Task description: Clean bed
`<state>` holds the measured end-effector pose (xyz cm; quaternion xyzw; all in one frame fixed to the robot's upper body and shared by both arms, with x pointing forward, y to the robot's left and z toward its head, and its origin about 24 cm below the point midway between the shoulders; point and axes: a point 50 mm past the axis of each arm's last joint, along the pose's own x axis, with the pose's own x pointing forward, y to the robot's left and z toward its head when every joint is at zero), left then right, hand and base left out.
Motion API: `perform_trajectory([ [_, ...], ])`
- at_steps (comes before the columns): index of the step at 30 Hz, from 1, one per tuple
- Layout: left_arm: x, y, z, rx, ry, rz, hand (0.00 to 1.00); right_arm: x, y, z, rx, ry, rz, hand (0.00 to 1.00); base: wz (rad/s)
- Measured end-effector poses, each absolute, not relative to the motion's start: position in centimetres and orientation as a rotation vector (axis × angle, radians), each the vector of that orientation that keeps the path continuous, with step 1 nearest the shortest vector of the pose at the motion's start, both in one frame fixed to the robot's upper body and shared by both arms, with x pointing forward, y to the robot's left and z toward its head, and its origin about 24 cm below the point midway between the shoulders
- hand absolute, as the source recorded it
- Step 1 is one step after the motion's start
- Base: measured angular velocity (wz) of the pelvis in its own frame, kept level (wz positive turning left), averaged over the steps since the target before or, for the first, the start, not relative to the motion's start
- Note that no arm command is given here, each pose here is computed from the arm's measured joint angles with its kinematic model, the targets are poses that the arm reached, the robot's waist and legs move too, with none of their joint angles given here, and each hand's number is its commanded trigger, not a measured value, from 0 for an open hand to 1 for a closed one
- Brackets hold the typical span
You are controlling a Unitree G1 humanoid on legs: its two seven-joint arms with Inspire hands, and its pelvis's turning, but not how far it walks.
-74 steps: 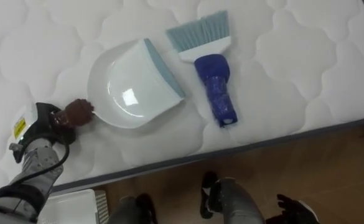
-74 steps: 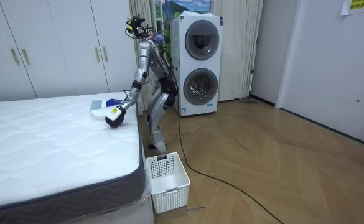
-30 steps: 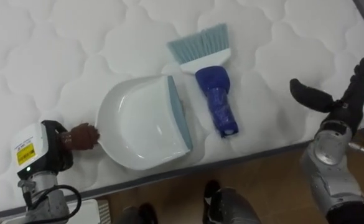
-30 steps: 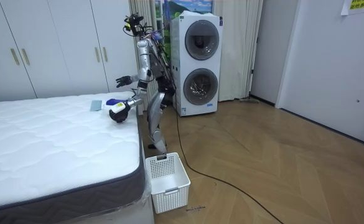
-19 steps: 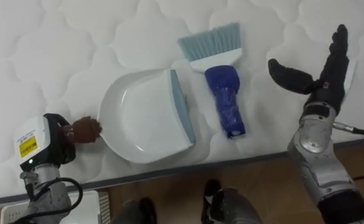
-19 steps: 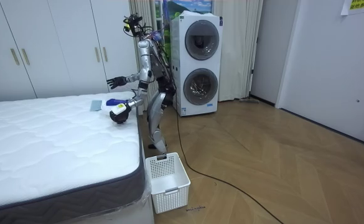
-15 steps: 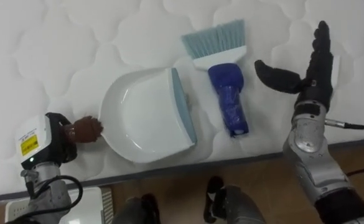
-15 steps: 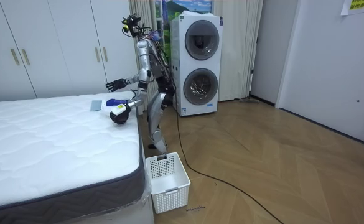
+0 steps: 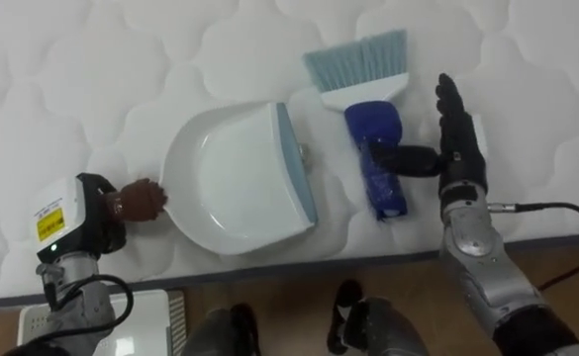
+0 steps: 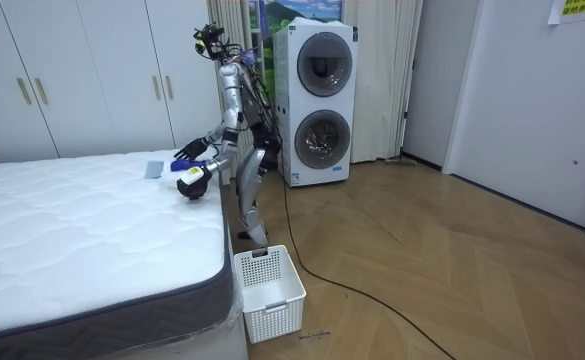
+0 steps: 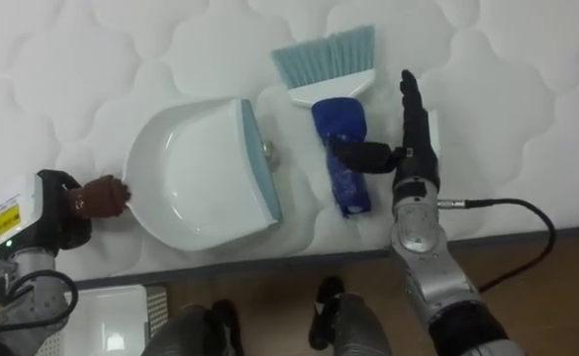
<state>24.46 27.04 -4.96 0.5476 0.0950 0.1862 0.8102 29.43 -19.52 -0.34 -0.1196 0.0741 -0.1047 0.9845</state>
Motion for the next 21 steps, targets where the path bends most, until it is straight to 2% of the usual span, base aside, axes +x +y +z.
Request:
perform_trajectory([
  [21, 24.5, 27.0, -5.3, 1.181, 0.256, 0.350, 1.00, 29.9, -20.5, -1.5, -0.250, 0.230, -0.165, 0.00, 0.00],
])
